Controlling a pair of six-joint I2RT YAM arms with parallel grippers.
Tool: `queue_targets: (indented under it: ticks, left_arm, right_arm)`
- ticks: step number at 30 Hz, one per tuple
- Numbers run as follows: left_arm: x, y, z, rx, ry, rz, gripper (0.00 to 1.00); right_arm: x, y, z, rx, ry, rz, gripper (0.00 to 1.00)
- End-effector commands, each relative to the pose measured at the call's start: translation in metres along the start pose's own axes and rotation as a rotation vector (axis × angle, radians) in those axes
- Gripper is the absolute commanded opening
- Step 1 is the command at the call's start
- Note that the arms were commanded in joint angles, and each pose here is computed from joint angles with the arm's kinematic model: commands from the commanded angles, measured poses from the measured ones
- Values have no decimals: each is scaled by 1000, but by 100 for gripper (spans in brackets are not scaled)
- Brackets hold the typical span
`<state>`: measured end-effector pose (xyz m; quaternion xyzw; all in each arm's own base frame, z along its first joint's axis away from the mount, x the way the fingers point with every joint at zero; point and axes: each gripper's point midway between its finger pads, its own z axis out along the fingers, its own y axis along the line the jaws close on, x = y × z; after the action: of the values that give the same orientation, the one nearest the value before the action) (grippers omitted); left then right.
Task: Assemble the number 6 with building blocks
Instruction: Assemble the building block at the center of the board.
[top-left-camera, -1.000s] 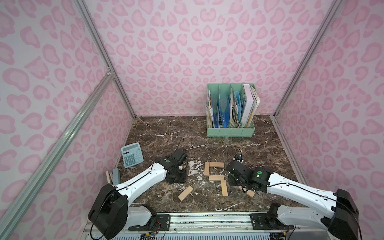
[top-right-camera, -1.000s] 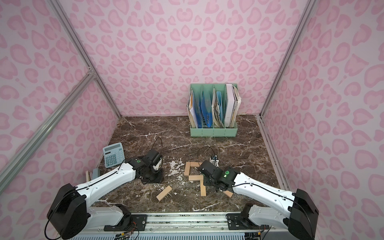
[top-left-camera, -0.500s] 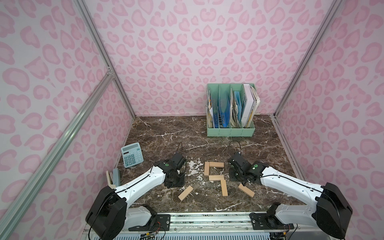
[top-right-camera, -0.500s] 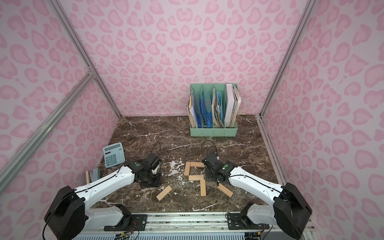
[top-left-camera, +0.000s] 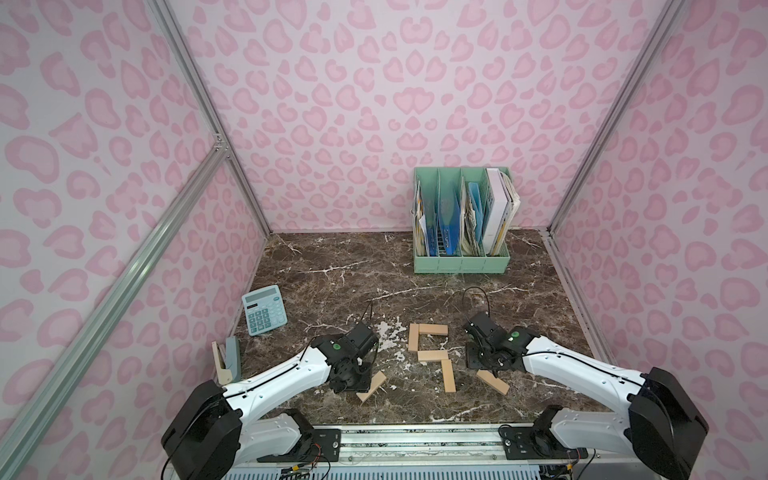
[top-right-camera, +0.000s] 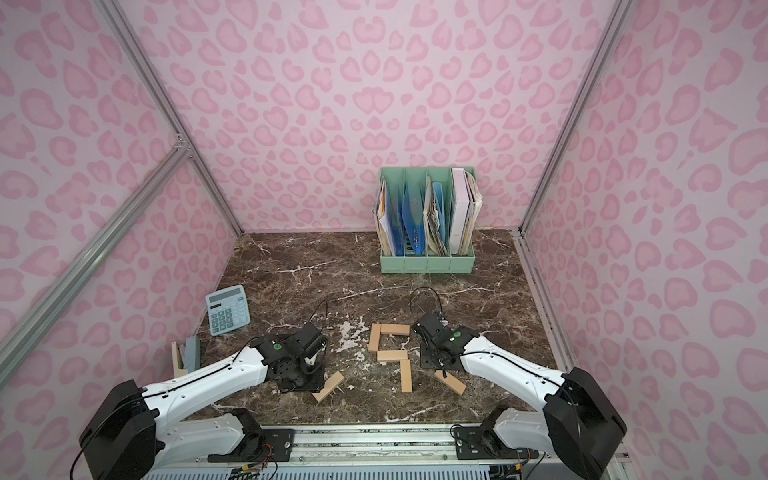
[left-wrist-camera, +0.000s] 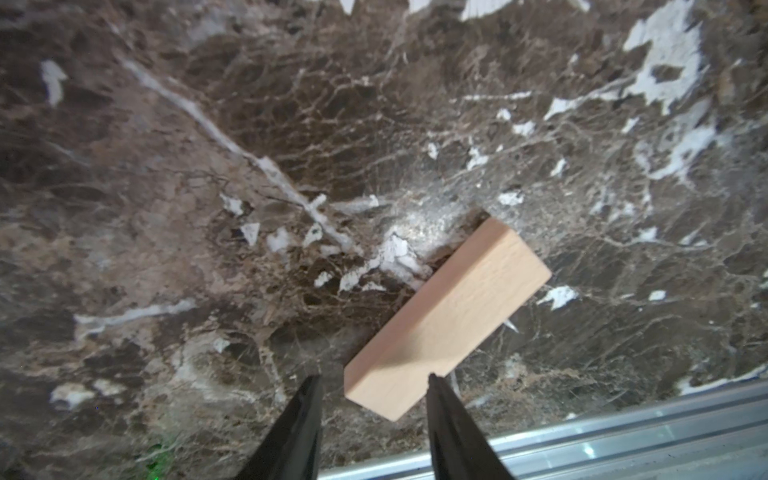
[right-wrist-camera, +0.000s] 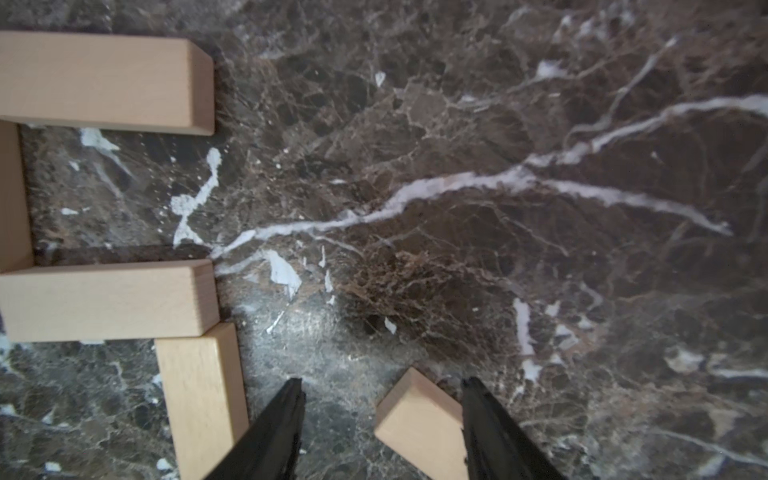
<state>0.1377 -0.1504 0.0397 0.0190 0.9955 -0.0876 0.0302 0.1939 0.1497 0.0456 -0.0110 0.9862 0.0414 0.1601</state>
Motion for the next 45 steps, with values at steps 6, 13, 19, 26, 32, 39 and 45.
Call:
queue_targets:
  ticks: [6, 13, 19, 26, 32, 39, 45]
  left_arm:
    - [5, -14, 2, 58, 16, 39, 52]
    - [5, -14, 11, 33, 32, 91, 56]
    - [-5, -15, 18, -21, 32, 143, 57]
    - [-5, -20, 27, -23, 65, 159, 57]
    - [-2, -20, 28, -31, 89, 175, 44]
    - [-19, -37, 23, -10, 58, 152, 36]
    - [-41, -72, 21, 37, 44, 138, 39]
  right_arm:
    - [1, 1, -1, -34, -20, 41, 63]
    - [6, -2, -2, -49, -25, 69, 62]
    - [6, -4, -7, -64, -47, 85, 61]
    - [11, -7, -8, -74, -49, 107, 61]
    - [10, -10, -10, -72, -69, 110, 61]
    - [5, -8, -9, -91, -96, 117, 61]
    - [5, -6, -7, -99, -91, 114, 61]
